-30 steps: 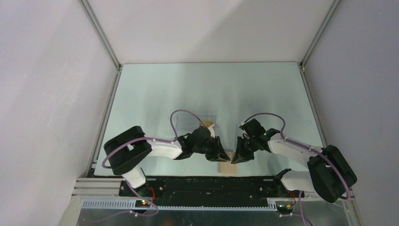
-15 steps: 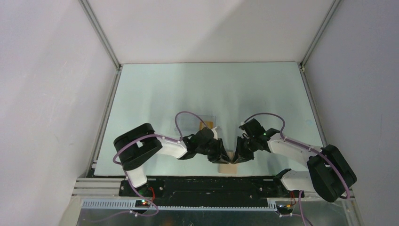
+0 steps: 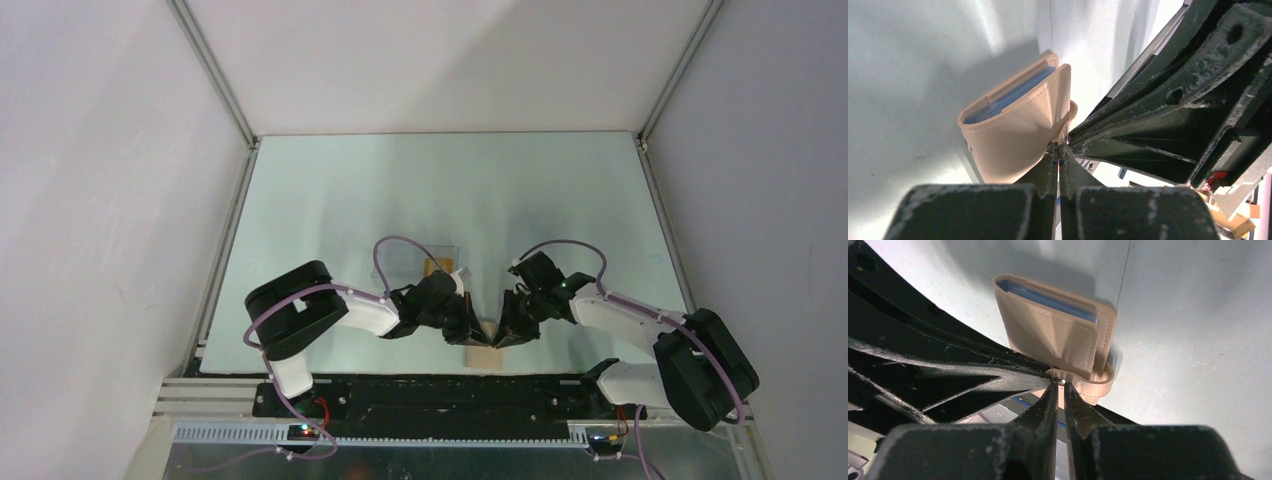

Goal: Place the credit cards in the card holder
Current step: Close the card holder at the center of the board.

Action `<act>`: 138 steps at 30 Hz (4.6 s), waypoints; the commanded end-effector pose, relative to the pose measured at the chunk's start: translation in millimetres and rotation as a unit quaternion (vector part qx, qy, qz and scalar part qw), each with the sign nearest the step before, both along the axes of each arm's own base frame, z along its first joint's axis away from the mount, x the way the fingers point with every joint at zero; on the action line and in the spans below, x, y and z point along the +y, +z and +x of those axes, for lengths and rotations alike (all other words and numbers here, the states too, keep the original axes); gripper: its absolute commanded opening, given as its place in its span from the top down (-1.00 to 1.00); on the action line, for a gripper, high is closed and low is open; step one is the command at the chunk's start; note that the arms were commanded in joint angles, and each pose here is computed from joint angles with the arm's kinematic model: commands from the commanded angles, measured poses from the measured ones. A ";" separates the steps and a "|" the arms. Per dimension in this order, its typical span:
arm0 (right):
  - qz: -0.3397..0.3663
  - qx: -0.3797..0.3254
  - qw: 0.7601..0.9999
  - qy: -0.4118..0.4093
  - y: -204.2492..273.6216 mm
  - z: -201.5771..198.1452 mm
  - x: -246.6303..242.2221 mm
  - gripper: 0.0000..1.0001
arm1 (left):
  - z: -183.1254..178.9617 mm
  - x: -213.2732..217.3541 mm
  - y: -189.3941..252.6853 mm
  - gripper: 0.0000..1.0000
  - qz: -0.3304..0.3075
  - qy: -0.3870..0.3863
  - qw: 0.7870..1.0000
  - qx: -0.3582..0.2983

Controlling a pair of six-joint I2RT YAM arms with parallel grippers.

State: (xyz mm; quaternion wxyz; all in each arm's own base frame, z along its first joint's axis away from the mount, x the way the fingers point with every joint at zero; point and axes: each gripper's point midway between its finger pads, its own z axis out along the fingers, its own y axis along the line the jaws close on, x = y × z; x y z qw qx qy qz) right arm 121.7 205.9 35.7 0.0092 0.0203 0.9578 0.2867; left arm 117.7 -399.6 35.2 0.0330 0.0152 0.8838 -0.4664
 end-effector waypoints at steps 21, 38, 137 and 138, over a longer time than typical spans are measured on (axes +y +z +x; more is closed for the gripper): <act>0.027 -0.042 0.999 -0.009 19.6 11.0 2.2 0.36 | 9.4 4.0 18.5 1.00 0.036 -0.002 0.998 -0.055; 0.011 -0.022 1.000 -0.006 1.7 12.1 7.7 0.79 | 5.6 12.2 5.3 1.00 0.095 -0.014 0.993 -0.063; 0.010 -0.088 0.996 0.007 27.6 28.7 20.3 1.00 | 23.8 -13.8 33.6 1.00 0.077 -0.016 0.992 -0.098; 0.018 -0.093 0.996 0.001 33.6 31.1 19.6 1.00 | 24.7 -15.0 35.2 1.00 0.075 -0.016 0.992 -0.099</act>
